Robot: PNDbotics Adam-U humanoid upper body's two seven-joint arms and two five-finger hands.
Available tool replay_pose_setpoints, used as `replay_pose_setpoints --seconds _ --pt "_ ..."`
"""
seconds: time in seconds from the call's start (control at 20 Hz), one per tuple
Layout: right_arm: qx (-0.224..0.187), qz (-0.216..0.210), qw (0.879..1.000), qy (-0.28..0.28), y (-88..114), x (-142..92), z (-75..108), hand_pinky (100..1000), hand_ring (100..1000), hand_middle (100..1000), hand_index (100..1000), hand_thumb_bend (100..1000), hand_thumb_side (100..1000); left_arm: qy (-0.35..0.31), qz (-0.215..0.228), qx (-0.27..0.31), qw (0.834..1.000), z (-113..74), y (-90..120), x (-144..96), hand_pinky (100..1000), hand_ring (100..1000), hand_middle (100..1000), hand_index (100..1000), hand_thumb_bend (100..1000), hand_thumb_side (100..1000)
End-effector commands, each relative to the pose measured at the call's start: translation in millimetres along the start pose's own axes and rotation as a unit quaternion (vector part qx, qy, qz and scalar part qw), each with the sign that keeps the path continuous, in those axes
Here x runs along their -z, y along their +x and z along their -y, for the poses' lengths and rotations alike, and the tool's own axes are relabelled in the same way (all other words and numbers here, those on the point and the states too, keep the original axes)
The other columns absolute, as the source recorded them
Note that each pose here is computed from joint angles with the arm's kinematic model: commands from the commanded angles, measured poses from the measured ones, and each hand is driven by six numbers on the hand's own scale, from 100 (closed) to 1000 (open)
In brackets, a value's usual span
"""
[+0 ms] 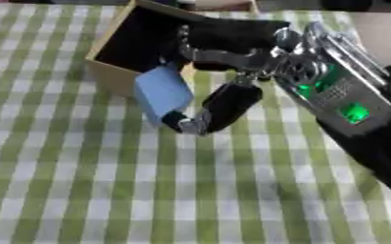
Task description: Pick up objects on the table and place them in the box.
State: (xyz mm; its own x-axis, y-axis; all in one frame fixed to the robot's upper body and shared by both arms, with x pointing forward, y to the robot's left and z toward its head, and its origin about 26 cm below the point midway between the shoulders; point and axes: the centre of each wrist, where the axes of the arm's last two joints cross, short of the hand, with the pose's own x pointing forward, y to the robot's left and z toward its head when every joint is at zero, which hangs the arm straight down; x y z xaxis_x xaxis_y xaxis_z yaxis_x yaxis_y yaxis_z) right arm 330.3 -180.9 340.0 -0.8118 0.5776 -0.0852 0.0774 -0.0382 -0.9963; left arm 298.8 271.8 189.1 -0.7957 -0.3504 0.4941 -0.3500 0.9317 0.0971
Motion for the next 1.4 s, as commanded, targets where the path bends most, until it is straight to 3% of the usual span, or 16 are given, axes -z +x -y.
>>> replay_pose_setpoints --seconds 0.05,0.55,0.85,1.4 --pt "-0.005 -0.053 0.998 -0.042 -27 -9 21.5 719 703 457 557 100 419 0.0 0.021 0.005 1.0 -3.9 6 9 670 680 639 708 243 609" --pt "0.001 -0.136 0.984 -0.117 -93 -2 37.9 724 709 463 566 100 435 -0.011 0.025 -0.001 1.0 -0.8 8 11 669 677 636 706 228 619" --pt "0.021 -0.192 0.97 -0.145 -130 3 22.7 714 717 470 578 100 465 -0.014 0.022 -0.005 1.0 0.9 8 11 669 676 635 705 219 624" --pt "0.038 -0.202 0.969 -0.141 -148 11 4.2 717 730 479 589 100 494 -0.017 0.025 -0.011 0.999 3.3 9 13 668 673 634 703 209 628"
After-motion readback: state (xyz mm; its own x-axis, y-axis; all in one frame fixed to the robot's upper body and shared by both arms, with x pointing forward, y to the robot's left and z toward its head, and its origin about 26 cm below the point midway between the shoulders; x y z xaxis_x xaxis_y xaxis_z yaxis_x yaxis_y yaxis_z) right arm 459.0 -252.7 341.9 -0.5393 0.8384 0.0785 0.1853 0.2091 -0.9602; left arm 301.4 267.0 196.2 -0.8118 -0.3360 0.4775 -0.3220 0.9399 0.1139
